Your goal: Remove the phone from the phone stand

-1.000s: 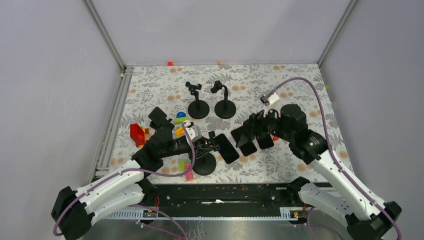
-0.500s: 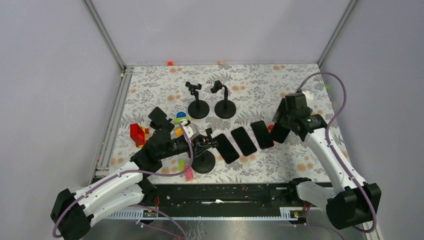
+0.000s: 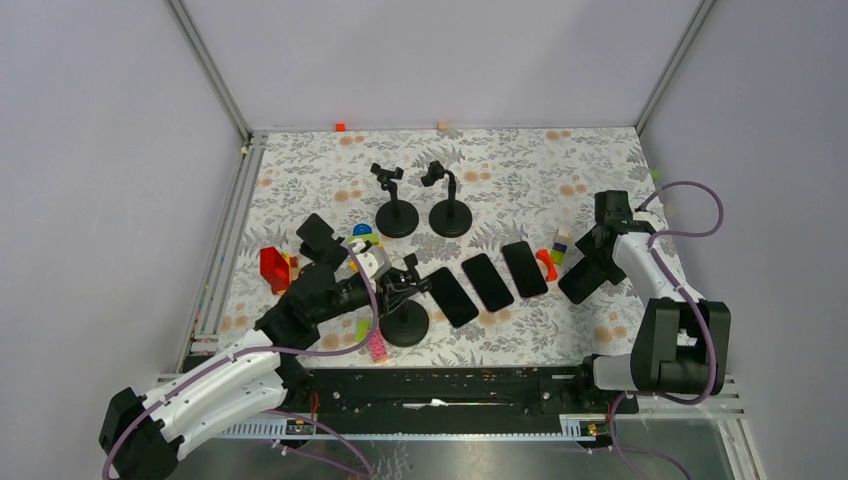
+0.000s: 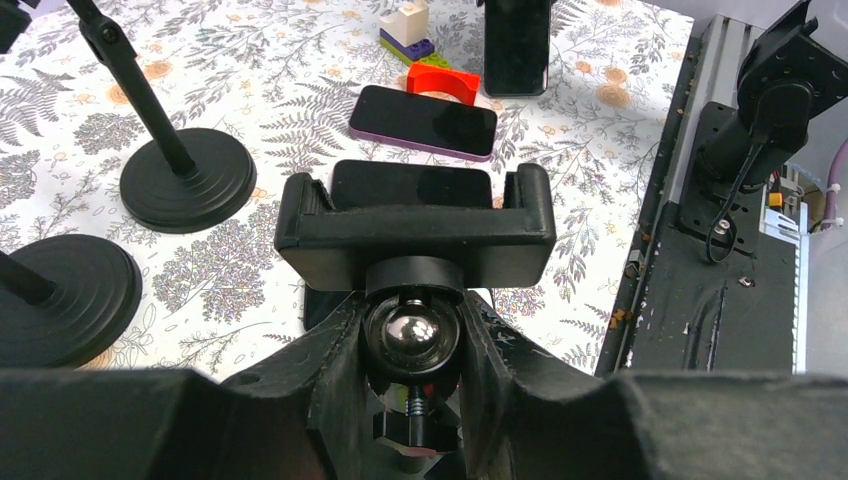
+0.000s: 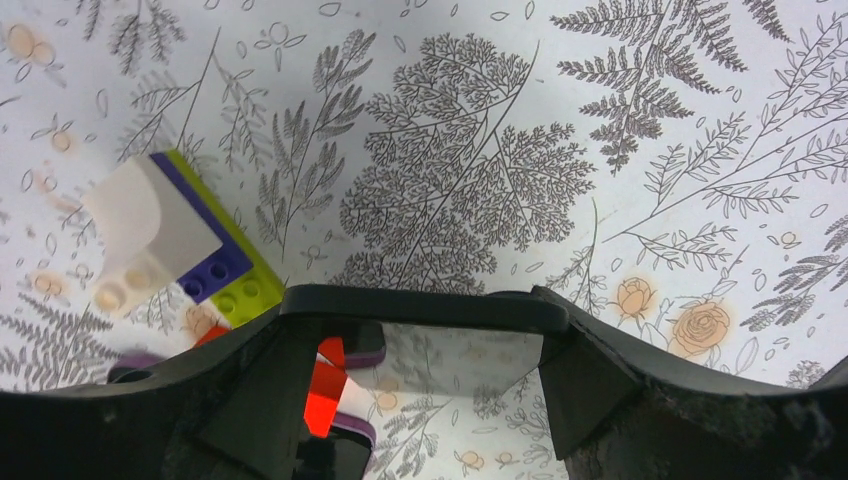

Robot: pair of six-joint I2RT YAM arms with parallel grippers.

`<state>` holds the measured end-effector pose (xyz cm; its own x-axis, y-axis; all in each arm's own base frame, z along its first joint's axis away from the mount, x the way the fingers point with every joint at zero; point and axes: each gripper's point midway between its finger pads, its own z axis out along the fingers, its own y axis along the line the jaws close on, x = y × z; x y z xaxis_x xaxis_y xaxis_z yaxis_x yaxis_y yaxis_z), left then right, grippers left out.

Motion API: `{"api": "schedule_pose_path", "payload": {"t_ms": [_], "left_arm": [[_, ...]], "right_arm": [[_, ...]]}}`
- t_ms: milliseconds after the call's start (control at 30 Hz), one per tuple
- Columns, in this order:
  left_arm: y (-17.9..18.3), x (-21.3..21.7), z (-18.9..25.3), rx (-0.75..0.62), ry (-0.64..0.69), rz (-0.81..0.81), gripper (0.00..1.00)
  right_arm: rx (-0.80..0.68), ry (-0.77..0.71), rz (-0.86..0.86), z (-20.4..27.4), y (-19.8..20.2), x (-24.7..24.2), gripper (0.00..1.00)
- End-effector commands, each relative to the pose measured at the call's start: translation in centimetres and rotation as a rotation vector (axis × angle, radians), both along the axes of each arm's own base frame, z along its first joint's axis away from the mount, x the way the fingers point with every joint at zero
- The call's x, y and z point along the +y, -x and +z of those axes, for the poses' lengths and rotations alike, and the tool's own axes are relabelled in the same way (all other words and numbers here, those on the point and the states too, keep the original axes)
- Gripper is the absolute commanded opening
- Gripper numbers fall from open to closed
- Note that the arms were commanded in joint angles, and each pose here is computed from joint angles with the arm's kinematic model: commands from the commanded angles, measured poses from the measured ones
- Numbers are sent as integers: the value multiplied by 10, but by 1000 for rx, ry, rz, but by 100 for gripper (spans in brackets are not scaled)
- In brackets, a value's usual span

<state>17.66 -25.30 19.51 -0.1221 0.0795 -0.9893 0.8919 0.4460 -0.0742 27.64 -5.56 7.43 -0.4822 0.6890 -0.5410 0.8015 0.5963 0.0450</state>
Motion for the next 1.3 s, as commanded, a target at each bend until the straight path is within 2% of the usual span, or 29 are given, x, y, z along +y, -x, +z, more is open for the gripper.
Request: {"api": "schedule_pose_path", "payload": {"t_ms": [0,333,433,567,600,633,700,867,1000,1267], "left_arm": [[-8,1,53,-132,147,39,0],[-10,2,56,-134,164,54,0],[-10,3,55,-130,165,60,0],[-11,4,54,-127,171,73,0],[-12,5,54,-127,174,79,0],[-13,6,55,-128,179,88,0],[-15,8,55,-128,184,105,0],[-18,10,59,-139,187,126,0],[-20,6,75,-173,187,111,0],[-30,-41,124,-216,192,-68,0]], "right_arm": [[-4,32,-98,-9,-4,-13,8],[57,-48,-114,-44,-5,-8,42],[55,-68,-121,-45,-6,-8,57],[50,-92,-114,-44,-8,-5,63],[46,-94,-113,-43,-8,-5,69],[39,-92,-116,-41,-8,-6,81],[26,-90,-120,-36,-8,-7,89],[25,-79,-125,-32,-4,-9,96],[10,-58,-127,-21,-2,-13,97],[-92,8,-75,27,5,-19,98]]}}
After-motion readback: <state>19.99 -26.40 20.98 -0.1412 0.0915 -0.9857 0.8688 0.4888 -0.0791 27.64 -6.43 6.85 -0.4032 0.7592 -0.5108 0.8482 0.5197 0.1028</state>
